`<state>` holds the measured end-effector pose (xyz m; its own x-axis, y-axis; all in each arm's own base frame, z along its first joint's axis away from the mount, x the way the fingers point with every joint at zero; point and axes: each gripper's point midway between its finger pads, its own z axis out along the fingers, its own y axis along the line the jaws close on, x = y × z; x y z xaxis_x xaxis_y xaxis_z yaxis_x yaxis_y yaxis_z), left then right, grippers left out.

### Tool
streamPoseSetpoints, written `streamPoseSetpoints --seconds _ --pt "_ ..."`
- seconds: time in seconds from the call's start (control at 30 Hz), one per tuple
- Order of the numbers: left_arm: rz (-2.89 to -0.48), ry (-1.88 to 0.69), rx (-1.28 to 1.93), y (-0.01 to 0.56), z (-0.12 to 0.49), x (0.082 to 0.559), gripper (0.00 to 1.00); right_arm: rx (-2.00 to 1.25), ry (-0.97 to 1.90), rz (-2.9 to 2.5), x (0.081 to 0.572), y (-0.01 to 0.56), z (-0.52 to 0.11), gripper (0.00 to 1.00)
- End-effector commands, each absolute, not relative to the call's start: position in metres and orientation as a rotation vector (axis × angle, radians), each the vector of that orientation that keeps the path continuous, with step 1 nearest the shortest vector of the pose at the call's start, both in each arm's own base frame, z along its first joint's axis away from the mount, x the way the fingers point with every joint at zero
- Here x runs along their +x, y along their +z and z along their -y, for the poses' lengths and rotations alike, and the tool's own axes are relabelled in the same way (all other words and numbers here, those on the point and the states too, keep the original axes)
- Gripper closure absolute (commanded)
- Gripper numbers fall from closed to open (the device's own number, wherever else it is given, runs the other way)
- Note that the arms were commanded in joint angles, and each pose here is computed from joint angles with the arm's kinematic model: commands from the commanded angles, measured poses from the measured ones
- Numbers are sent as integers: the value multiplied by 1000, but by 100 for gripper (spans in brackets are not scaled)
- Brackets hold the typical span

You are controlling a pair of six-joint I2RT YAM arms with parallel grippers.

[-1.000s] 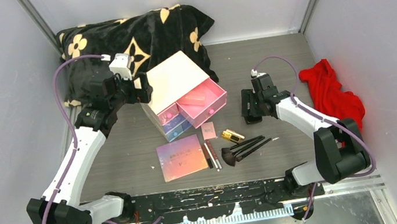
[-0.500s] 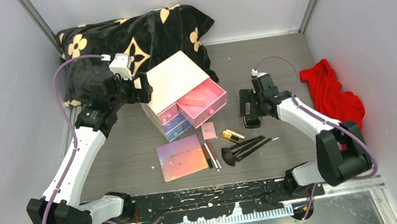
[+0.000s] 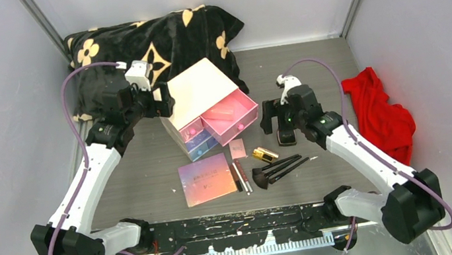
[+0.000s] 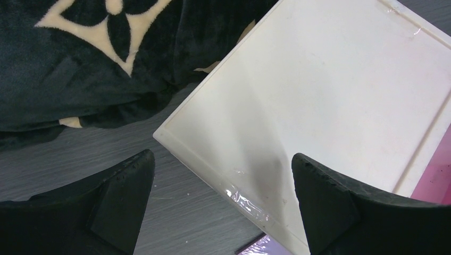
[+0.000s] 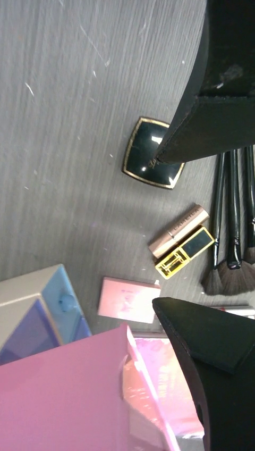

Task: Organize the makeup
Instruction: Pick up the lipstick at the center of the board.

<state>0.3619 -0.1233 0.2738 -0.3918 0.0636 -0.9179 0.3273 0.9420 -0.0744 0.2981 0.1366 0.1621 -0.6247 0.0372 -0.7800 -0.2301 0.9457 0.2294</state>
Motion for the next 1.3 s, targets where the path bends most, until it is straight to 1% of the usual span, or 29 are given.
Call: streamPoseSetpoints --seconds 0.0,0.37,0.5,0.93,1.07,1.27 --pt "-1891 -294 277 295 123 367 0 -265 432 -2251 286 148 -153 0" --pt "-1916 -300 277 283 124 369 0 -277 530 -2337 246 109 -166 0" --pt "-1922 -294 276 281 124 370 0 -286 527 -2359 241 99 -170 0" --pt "-1939 -283 278 273 123 371 0 -342 477 -2454 232 53 -188 12" --pt "-1943 -276 280 271 122 372 0 -341 435 -2466 235 45 -186 13" --pt "-1946 -278 286 271 123 373 0 -339 414 -2487 237 36 -187 20"
